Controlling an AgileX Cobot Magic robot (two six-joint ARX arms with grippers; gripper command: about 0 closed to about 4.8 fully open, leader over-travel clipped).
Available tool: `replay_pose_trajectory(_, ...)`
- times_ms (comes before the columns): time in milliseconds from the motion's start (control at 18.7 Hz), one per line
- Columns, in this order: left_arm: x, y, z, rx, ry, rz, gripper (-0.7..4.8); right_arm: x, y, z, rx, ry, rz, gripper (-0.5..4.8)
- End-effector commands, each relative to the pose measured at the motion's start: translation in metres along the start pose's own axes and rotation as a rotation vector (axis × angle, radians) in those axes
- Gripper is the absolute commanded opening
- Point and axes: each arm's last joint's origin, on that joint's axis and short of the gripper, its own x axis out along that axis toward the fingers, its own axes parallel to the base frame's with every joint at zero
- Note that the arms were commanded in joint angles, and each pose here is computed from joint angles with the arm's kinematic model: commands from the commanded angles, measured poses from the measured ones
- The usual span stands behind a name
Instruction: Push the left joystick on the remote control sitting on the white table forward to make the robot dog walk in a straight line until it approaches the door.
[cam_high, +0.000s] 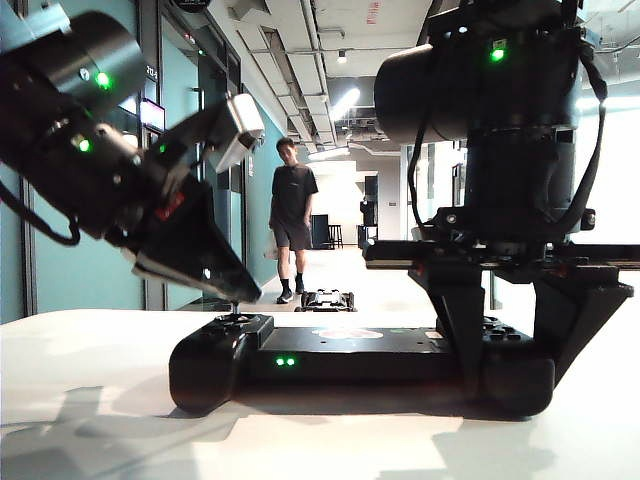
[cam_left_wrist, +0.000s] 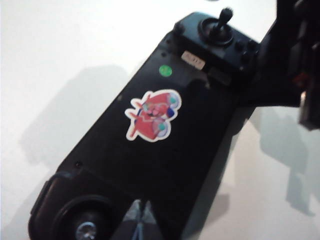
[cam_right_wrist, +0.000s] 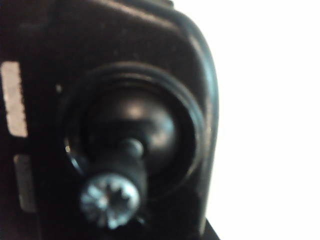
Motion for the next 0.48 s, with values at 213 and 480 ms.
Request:
replay_pose_trajectory(213,0.001,0.007,0.001,0.026,-0.037,0.011,-0.05,0.001,-0.002,-0.003,0.007,0.031,-0.013,1.98)
replay_pose_trajectory(480,0.009,0.011,-0.004,0.014,-0.026,-0.01,-0.05,0.001,-0.002,-0.003,0.007,0.034,-0.01,1.98)
